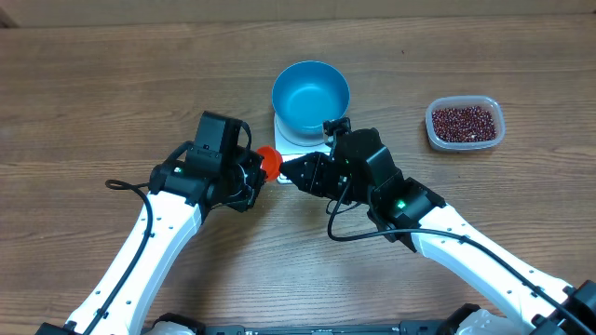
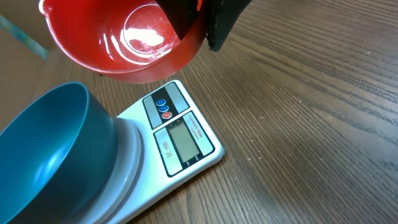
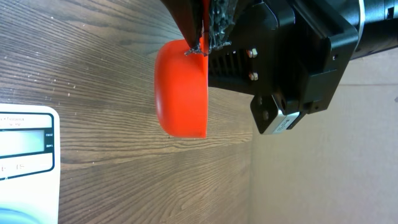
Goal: Scoop item into bowl and weigh 150g on scale
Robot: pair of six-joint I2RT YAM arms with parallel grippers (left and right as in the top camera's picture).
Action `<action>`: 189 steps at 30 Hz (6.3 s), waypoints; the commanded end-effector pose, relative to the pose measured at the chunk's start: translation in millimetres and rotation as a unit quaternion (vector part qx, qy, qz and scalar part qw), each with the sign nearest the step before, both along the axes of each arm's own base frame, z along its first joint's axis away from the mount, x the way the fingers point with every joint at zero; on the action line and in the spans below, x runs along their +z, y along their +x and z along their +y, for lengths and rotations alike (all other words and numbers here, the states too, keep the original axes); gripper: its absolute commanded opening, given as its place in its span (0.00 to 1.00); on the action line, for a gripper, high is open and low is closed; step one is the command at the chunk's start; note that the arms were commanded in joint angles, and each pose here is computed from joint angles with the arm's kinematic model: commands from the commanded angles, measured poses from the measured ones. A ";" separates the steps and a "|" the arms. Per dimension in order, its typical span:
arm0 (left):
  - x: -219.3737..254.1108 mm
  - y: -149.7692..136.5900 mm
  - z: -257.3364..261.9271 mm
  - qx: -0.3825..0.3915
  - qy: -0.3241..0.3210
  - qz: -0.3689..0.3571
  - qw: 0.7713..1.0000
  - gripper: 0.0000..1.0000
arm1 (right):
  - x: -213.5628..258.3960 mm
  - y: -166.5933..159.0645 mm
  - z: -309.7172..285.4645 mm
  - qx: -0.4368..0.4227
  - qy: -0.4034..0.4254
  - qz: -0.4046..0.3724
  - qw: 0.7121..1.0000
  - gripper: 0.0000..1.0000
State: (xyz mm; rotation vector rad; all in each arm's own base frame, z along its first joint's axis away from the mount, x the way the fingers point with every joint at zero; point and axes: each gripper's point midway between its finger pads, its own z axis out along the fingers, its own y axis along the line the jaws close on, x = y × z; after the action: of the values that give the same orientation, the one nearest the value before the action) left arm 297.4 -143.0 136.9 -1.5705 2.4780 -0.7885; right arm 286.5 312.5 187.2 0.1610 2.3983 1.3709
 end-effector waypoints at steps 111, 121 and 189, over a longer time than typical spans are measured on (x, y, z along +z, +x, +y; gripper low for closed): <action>-106.9 81.5 -110.7 -0.430 0.320 -0.264 0.802 0.04 | 79.1 -18.7 -310.7 -0.286 -0.282 -0.117 0.908 0.04; -110.3 80.7 -110.3 -0.432 0.321 -0.260 0.802 0.05 | 79.1 -18.8 -310.7 -0.286 -0.282 -0.117 0.908 0.04; -58.6 54.6 -110.7 -0.488 0.295 -0.281 0.772 0.04 | 73.1 -10.0 -311.8 -0.289 -0.277 -0.102 0.911 0.04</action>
State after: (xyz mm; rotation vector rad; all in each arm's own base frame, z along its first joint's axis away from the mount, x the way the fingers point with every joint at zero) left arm 344.7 -259.9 94.7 0.2261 2.5000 -0.4407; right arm 273.3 3.7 246.8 0.4919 2.2322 0.4079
